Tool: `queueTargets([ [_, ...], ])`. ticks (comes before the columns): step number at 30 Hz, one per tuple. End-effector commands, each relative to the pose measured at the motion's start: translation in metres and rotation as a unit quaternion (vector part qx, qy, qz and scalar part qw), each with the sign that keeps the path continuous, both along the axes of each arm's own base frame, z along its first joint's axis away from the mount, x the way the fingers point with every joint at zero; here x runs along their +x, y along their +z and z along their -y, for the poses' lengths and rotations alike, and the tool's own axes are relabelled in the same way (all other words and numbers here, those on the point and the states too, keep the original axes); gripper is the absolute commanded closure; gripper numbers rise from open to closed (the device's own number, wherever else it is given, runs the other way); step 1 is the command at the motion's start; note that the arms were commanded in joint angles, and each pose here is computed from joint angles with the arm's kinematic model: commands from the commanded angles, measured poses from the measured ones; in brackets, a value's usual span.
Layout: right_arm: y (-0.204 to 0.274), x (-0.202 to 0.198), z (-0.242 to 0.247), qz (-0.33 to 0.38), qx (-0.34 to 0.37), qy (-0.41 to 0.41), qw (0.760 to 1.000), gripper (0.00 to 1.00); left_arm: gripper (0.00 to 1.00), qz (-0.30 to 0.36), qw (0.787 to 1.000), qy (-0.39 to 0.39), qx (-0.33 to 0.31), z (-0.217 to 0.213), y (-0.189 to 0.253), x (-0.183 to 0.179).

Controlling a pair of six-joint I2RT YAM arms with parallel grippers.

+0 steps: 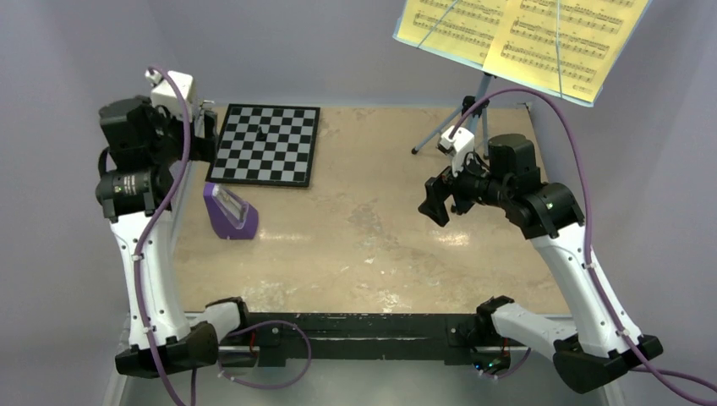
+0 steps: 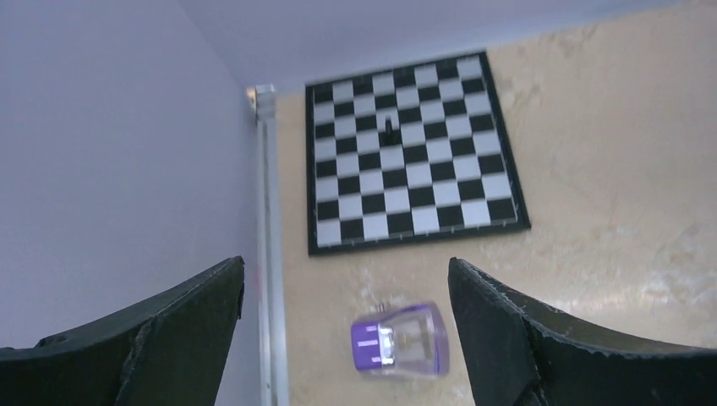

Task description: Pack up the instrument practice props

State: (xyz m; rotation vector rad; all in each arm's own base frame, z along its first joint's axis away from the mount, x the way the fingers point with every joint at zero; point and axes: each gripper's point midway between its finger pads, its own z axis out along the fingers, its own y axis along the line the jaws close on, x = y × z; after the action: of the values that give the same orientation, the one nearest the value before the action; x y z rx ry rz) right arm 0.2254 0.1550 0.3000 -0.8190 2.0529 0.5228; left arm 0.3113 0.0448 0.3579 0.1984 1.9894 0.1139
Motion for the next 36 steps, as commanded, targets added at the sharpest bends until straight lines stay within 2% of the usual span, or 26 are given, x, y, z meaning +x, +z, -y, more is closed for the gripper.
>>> queueTargets([
  [1, 0.019, -0.011, -0.001, 0.014, 0.018, 0.011, 1.0, 0.01, 0.05, 0.058, 0.997, -0.052, -0.022, 0.021, 0.062, 0.006],
  [4, 0.022, -0.012, 0.0, 0.02, 0.021, 0.009, 1.0, 0.01, 0.04, 0.097, 0.99, -0.099, -0.042, 0.042, 0.094, 0.021],
  [7, 0.03, -0.016, -0.001, 0.028, 0.028, 0.016, 0.999, 0.01, 0.05, 0.12, 0.975, -0.18, -0.053, 0.081, 0.121, 0.038],
  [11, 0.046, -0.032, -0.003, 0.036, 0.033, 0.05, 0.998, 0.01, 0.07, 0.145, 0.932, -0.315, -0.109, 0.142, 0.151, 0.06],
  [13, 0.06, -0.036, 0.004, 0.052, 0.029, 0.04, 0.997, 0.01, 0.09, 0.159, 0.902, -0.375, -0.143, 0.173, 0.171, 0.067],
  [17, 0.086, -0.034, 0.029, 0.084, 0.02, -0.033, 0.996, 0.03, 0.11, 0.158, 0.854, -0.453, -0.202, 0.227, 0.182, 0.088],
  [20, 0.1, -0.04, 0.04, 0.062, 0.041, -0.073, 0.995, 0.07, 0.12, 0.17, 0.82, -0.504, -0.213, 0.261, 0.18, 0.097],
  [22, 0.09, -0.034, 0.05, 0.041, 0.038, -0.105, 0.993, 0.09, 0.12, 0.164, 0.813, -0.513, -0.224, 0.279, 0.17, 0.109],
  [26, 0.057, -0.004, 0.089, 0.043, -0.025, -0.2, 0.979, 0.08, 0.14, 0.146, 0.806, -0.516, -0.251, 0.306, 0.147, 0.123],
  [30, 0.046, 0.027, 0.105, 0.156, -0.03, -0.234, 0.959, 0.04, 0.16, 0.153, 0.803, -0.512, -0.263, 0.33, 0.122, 0.137],
  [36, -0.003, 0.022, 0.107, 0.084, -0.061, -0.23, 0.968, 0.03, 0.26, 0.146, 0.787, -0.533, -0.274, 0.373, 0.069, 0.155],
])
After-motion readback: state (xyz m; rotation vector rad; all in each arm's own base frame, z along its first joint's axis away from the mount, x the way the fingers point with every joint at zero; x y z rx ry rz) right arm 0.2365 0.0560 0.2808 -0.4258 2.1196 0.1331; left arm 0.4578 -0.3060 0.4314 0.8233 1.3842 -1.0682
